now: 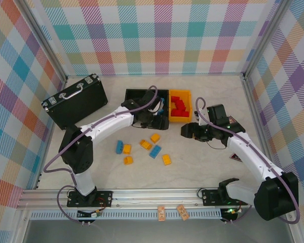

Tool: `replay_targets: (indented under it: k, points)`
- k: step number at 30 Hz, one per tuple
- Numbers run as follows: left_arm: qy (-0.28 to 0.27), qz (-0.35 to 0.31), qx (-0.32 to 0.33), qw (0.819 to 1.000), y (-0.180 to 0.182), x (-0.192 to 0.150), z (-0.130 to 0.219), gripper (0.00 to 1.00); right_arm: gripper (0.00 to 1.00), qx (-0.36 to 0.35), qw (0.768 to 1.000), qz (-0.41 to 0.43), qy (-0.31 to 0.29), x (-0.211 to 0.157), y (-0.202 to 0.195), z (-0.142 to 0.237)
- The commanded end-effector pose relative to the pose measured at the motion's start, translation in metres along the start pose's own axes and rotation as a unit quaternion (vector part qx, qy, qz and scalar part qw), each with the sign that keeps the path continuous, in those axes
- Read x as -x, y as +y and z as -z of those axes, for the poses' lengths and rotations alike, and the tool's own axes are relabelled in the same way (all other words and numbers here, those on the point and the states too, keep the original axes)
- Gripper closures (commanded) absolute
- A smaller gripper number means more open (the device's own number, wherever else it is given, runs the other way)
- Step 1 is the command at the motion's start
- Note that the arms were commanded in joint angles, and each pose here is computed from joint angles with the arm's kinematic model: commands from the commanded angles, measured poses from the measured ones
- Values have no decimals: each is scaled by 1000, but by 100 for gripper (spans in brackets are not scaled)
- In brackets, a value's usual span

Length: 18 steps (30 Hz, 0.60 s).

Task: Sort the legos into containers by color
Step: Pick up the lego from the center of the table.

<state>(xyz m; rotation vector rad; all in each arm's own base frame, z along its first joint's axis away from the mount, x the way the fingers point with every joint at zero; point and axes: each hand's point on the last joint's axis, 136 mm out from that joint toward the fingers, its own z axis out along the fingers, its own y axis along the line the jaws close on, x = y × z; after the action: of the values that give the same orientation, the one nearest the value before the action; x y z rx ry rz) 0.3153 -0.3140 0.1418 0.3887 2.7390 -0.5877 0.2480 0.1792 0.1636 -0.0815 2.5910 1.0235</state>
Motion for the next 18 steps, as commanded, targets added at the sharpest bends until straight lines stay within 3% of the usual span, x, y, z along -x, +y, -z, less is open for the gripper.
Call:
replay_targets:
  k: [1,10,18]
  points:
    - [50,-61,1,997,6,-26,1,22,39,27,999,20,15,-6,11,1]
    - [102,-132,54,984,31,-38,-33,23,39,26,999,1,20,-17,4,-1]
    - [112,-141,79,980,39,-34,-63,23,39,21,1000,-9,17,-20,-1,-4]
